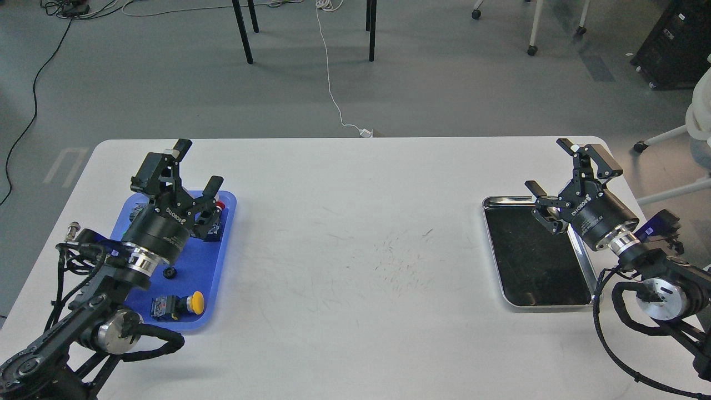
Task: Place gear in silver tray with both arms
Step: 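Move the left gripper toward the parts in the blue tray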
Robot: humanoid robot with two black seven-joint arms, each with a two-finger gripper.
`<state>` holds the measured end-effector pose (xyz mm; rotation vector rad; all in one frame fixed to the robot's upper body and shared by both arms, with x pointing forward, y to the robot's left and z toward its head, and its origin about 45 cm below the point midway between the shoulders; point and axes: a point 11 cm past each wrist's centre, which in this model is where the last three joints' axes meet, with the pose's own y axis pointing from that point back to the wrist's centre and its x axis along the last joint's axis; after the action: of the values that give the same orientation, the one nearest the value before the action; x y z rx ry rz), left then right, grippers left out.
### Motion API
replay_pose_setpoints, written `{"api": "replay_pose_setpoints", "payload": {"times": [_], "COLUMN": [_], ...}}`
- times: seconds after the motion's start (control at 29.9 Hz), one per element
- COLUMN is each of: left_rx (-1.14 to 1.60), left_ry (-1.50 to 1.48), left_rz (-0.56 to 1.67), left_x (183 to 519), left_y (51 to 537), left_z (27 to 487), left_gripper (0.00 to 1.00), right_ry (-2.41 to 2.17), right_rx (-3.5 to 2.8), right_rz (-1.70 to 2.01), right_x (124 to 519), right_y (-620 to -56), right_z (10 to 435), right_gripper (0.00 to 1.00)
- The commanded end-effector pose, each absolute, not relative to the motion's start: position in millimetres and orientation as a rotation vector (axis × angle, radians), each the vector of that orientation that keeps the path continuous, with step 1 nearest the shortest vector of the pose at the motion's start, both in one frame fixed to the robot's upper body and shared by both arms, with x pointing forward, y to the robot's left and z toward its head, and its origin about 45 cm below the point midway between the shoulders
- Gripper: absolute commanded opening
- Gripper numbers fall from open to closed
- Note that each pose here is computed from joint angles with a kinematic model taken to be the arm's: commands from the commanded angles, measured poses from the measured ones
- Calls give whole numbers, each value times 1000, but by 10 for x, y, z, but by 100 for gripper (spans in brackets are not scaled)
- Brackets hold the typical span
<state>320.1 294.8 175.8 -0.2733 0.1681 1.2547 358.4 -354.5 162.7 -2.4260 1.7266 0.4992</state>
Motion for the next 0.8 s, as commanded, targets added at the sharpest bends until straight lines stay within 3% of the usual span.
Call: {"api": "replay_pose_setpoints", "payload": {"times": [0.0, 0.47, 0.77], "left_rx": [-275, -234, 234], "left_ry": [170, 136, -343], "left_rz": [1253, 1166, 715], "left_x": [3200, 3224, 3199], "left_y": [2938, 3019, 3115], "left_z": [1754, 1853, 2259], "left_gripper": [98, 98, 98], "right_ry": [1724, 1718, 1703], "right_rx": [-2426, -2431, -2436], "right_rz": [499, 491, 466], "right_x": [3584, 3603, 3663], "right_y": [-3540, -3528, -3505], "right_z": [1631, 1651, 1728], "right_gripper": [99, 99, 99]}}
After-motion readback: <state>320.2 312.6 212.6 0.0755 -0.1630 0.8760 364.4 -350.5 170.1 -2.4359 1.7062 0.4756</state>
